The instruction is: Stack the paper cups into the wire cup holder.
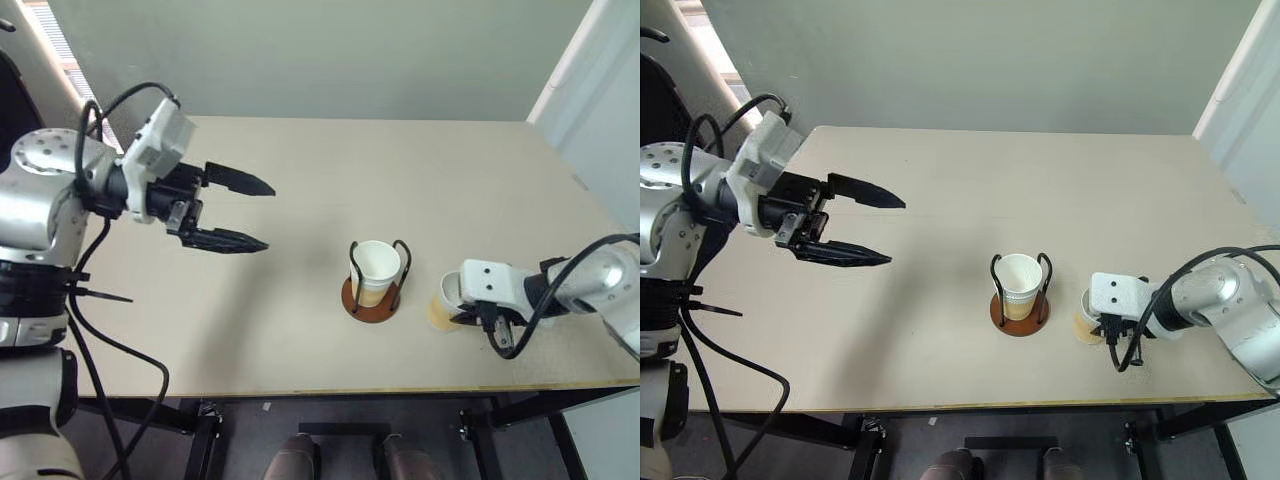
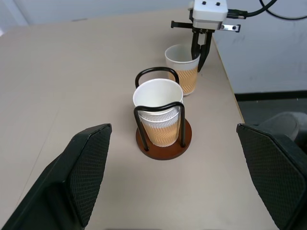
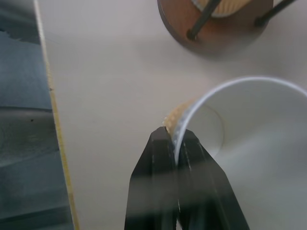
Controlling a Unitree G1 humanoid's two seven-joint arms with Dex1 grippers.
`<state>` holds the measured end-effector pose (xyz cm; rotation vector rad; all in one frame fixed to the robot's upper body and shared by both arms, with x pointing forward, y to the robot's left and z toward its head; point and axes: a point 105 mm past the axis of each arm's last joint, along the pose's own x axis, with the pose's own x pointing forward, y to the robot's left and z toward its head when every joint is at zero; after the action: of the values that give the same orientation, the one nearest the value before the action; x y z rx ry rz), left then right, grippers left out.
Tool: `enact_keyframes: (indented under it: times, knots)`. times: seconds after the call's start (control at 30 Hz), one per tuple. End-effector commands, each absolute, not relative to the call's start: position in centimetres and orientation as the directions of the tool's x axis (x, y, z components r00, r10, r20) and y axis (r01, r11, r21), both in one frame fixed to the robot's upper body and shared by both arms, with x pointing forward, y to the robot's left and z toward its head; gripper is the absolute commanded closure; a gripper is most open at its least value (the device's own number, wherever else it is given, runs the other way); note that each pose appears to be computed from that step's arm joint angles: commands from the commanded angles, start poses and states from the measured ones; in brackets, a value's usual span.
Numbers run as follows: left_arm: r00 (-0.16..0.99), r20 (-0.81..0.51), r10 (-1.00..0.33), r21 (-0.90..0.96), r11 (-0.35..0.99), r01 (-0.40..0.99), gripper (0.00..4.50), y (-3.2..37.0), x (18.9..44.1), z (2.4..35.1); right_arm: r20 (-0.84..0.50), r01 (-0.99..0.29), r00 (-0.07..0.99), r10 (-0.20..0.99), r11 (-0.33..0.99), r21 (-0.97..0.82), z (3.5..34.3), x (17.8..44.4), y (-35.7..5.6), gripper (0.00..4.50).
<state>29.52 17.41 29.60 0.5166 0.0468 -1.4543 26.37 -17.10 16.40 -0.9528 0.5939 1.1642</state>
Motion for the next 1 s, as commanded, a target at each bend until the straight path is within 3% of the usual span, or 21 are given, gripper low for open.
enact_keyframes:
  times: [0.03, 0.17, 0.4, 0.63, 1.0]
  knots:
    - [0.127, -0.337, -0.933, 0.320, 0.013, 0.947, 0.00, 18.0, 28.7, 30.5, -0.778, -0.904, 0.399, 0.485, 0.064, -0.423, 20.7, 27.1, -17.5, 4.46]
    - [0.118, -0.321, -0.940, 0.332, 0.005, 0.943, 0.00, 17.9, 28.7, 31.1, -0.734, -0.822, 0.501, 0.459, -0.015, -0.570, 25.4, 29.0, -17.4, 4.46]
    - [0.117, -0.365, -0.924, 0.330, -0.011, 0.944, 0.00, 18.0, 28.9, 30.4, -0.692, -0.724, 0.482, 0.538, -0.200, -0.660, 30.8, 29.4, -13.3, 4.46]
    - [0.122, -0.401, -0.908, 0.335, -0.021, 0.942, 0.00, 18.1, 29.0, 30.2, -0.735, -0.702, 0.360, 0.575, -0.351, -0.619, 30.3, 28.4, -9.8, 4.46]
    - [0.126, -0.423, -0.897, 0.340, -0.028, 0.940, 0.00, 18.2, 29.2, 29.8, -0.783, -0.691, 0.273, 0.558, -0.452, -0.564, 28.0, 28.0, -8.1, 4.46]
